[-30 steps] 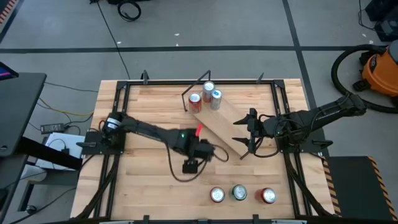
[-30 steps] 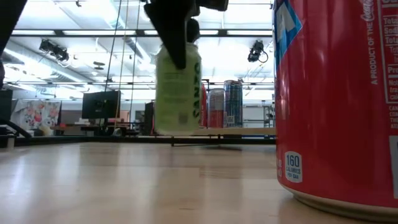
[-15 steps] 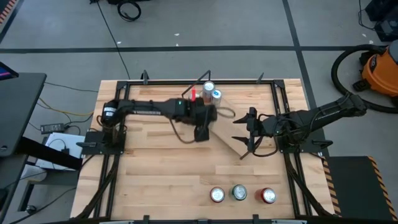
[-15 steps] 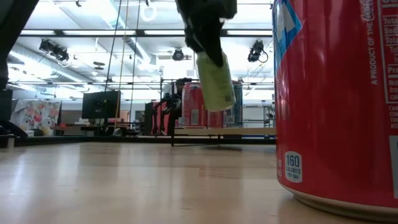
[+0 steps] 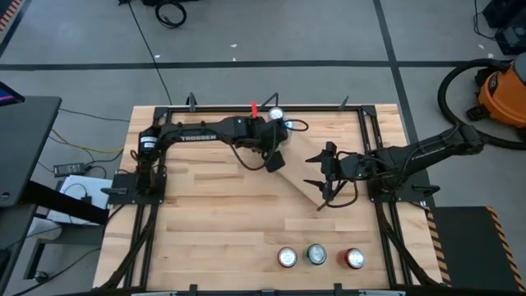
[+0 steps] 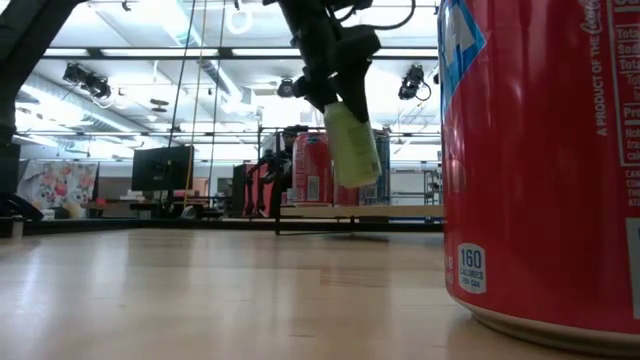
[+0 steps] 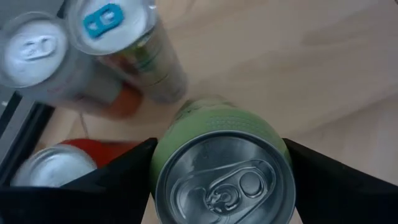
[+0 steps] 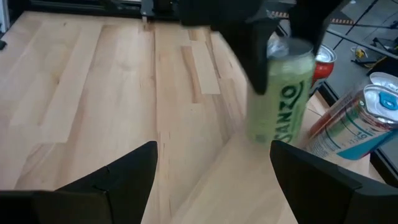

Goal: Place canned beverage on shelf
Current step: Put the light green soda can on the shelf

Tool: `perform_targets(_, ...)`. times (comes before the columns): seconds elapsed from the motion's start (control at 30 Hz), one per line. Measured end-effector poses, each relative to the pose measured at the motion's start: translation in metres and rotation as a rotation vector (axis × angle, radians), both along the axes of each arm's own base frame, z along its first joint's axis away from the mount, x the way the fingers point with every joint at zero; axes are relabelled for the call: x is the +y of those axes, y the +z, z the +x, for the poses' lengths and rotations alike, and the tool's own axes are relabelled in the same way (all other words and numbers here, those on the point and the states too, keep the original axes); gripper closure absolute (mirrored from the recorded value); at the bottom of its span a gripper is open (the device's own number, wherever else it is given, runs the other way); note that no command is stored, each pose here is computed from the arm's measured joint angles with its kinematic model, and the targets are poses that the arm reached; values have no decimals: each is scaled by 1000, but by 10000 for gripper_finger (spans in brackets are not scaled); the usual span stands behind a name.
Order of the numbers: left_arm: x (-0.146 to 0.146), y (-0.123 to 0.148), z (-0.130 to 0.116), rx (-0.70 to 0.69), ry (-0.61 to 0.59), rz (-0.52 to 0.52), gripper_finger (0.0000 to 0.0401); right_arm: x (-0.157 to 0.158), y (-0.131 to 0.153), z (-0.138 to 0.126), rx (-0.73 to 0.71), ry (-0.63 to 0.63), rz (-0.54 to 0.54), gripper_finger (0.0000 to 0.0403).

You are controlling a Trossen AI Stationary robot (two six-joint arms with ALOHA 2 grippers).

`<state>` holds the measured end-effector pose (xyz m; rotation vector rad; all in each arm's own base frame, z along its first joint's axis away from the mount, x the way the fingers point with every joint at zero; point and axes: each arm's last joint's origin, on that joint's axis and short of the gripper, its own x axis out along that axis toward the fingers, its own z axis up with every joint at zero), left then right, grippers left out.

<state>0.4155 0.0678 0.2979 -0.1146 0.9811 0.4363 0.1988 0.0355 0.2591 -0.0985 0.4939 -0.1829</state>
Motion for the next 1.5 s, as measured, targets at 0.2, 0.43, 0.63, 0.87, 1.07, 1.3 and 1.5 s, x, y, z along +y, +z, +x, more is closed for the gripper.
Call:
perform_targets(0.2,1,-13,3,35,58,-41,87,-1,0,1,-7,-5,2,80)
perform_targets(0.43,2,-17,4,40,91,-28,87,-1,0,2,-9,-5,2,80)
perform_targets(0.63,2,-17,4,42,114,-41,87,-1,0,2,-10,-4,3,80)
perform_targets(0.87,2,-18,3,49,117,-46,83,-1,0,2,-11,-3,4,80)
perform_targets(1.07,2,-18,3,47,116,-48,63,-1,0,2,-11,-2,5,80)
perform_targets(1.3,1,-17,5,28,102,-69,59,-1,0,2,-11,-2,5,80)
perform_targets(1.5,1,-16,6,11,93,-63,58,-1,1,2,-11,-2,5,80)
